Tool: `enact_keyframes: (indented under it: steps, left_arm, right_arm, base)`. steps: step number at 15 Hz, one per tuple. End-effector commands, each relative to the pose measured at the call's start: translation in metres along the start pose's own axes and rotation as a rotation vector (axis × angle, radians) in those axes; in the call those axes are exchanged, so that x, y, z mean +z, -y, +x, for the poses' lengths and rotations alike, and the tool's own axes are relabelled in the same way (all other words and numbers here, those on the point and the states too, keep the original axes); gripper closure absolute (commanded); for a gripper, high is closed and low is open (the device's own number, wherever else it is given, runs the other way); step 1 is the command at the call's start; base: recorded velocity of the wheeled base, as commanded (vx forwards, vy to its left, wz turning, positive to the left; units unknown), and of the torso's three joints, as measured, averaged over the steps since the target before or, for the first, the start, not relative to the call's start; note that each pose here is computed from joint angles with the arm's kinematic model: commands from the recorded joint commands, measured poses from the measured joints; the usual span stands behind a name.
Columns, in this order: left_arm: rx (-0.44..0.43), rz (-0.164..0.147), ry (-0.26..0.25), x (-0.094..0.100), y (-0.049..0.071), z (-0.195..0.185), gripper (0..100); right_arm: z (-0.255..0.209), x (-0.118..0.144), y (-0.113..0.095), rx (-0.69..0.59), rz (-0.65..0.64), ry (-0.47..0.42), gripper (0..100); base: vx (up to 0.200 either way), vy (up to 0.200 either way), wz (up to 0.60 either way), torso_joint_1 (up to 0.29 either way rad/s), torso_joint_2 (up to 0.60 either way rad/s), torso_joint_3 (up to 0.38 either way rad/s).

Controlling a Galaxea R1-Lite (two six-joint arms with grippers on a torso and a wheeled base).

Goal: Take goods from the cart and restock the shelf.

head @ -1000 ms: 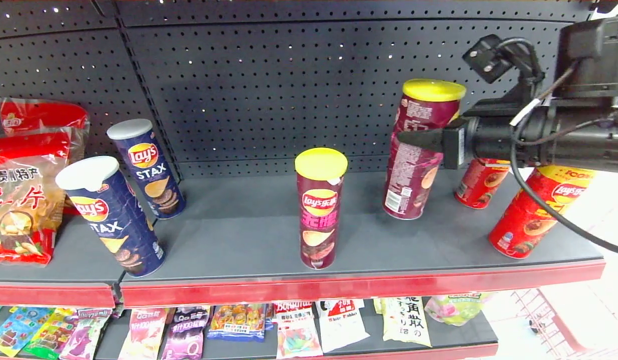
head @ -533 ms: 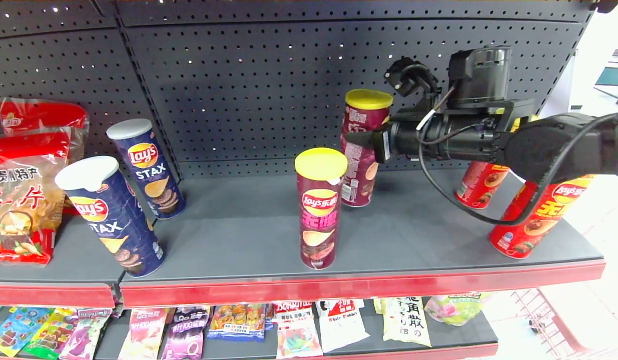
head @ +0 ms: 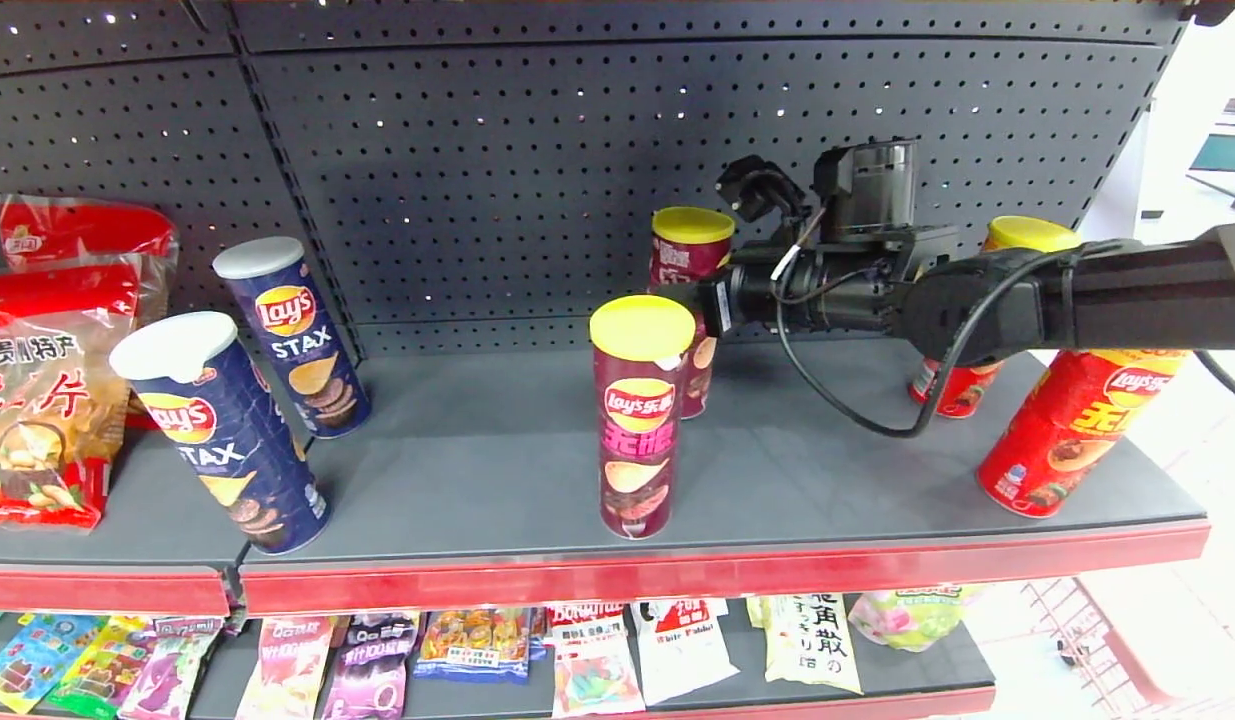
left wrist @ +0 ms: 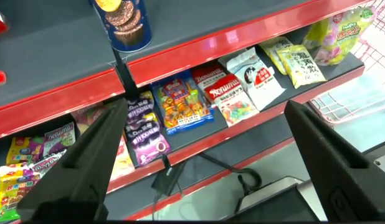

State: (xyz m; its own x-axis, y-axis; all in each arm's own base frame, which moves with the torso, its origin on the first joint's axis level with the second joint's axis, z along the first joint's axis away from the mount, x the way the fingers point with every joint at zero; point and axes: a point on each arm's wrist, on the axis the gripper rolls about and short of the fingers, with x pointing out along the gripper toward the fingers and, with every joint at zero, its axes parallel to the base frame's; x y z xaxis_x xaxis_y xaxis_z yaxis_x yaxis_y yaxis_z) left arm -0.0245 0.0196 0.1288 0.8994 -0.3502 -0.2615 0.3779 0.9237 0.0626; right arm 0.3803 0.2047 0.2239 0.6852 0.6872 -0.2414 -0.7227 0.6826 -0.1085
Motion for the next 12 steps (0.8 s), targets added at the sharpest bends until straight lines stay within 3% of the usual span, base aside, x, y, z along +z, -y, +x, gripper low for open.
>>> enact_keyframes:
  steps: [1, 6, 12]
  left_arm:
    - [0.000, 0.001, -0.009, -0.001, 0.000, 0.001, 0]
    - [0.005, -0.019, -0.009, -0.001, 0.000, 0.001, 0]
    - [0.005, -0.020, -0.003, -0.006, 0.000, 0.001, 0]
  right_arm:
    - [0.010, -0.002, 0.002, 0.003, -0.001, 0.004, 100]
    - [0.023, 0.000, 0.000, 0.009, -0.009, 0.024, 100]
    - [0.026, -0.006, -0.004, 0.014, -0.007, 0.005, 100]
  base:
    - [0.000, 0.000, 0.00, 0.000, 0.00, 0.000]
    - [0.000, 0.000, 0.00, 0.000, 0.00, 0.000]
    - [0.000, 0.000, 0.00, 0.000, 0.00, 0.000]
